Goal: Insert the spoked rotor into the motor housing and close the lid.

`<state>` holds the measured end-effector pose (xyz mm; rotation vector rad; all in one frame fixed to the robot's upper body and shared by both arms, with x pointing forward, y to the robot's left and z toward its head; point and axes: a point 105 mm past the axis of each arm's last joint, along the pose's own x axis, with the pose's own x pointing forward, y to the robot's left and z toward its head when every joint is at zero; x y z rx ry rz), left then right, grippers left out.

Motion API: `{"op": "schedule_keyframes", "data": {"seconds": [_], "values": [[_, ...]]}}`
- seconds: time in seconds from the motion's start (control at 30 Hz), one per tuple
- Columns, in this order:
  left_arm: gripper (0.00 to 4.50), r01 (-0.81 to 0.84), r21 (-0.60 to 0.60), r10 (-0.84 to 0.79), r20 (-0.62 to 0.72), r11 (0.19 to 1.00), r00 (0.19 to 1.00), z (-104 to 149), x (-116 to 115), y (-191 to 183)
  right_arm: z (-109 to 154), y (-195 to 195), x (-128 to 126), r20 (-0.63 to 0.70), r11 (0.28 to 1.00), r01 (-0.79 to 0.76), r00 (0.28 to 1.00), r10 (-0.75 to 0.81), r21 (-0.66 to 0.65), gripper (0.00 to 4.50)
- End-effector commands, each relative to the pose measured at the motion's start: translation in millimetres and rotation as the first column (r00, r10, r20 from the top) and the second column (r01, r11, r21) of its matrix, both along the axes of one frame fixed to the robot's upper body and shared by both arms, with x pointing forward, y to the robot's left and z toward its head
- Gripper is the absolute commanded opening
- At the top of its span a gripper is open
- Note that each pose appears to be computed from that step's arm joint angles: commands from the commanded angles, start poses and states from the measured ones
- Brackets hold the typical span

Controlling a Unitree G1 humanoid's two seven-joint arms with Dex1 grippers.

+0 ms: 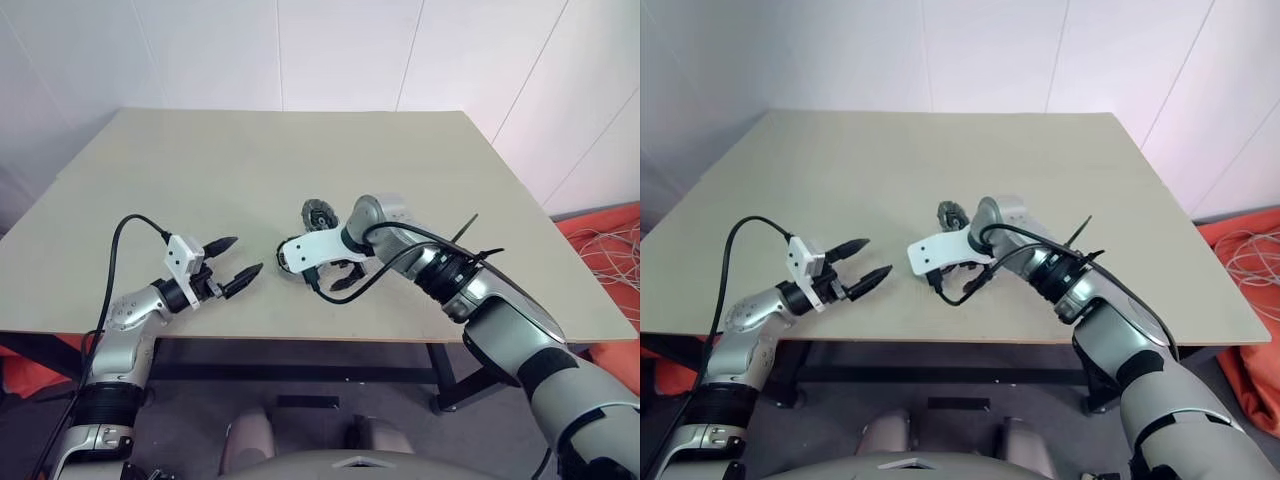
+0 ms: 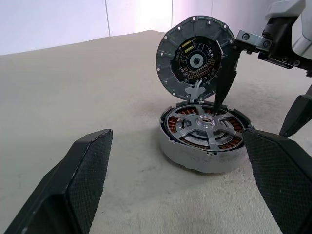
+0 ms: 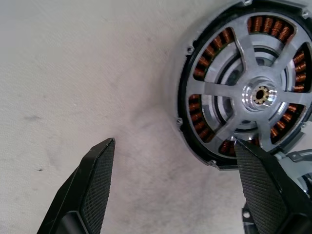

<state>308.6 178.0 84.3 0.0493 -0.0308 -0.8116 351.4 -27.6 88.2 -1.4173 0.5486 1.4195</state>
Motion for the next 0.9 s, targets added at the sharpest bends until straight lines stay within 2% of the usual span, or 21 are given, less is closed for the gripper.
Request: {"op": "schedule_keyframes", "data": {"seconds": [0.03,0.07,0.17,0.4,0.53,0.57,0.9], "values": [[4.5,0.004,0.002,-0.004,0.056,1.0,0.998,13,2,-1,9,2,11,0.08,0.999,-0.033,0.996,0.036,-0.034,4.38],[4.5,0.004,0.002,-0.004,0.056,1.0,0.998,12,2,-1,9,3,12,0.085,0.998,-0.039,0.996,0.042,-0.04,4.38],[4.5,0.002,0.002,-0.002,0.057,1.0,0.998,12,2,-1,8,4,13,0.097,0.997,-0.062,0.993,0.067,-0.054,3.81],[4.5,0.002,0.003,-0.002,0.061,1.0,0.998,13,2,-1,9,10,12,0.097,0.995,-0.088,0.991,0.092,-0.039,1.39],[4.5,0.002,0.002,-0.002,0.063,1.0,0.998,13,2,-1,10,12,10,0.09,0.995,-0.094,0.991,0.096,-0.029,0.16],[4.5,0.002,0.002,-0.002,0.063,1.0,0.998,12,2,-1,10,13,10,0.092,0.995,-0.095,0.991,0.097,-0.028,0.01],[4.5,0.002,0.0,-0.001,0.063,1.0,0.998,12,1,-2,19,12,7,0.111,0.992,-0.116,0.987,0.12,-0.044,0.01]]}}
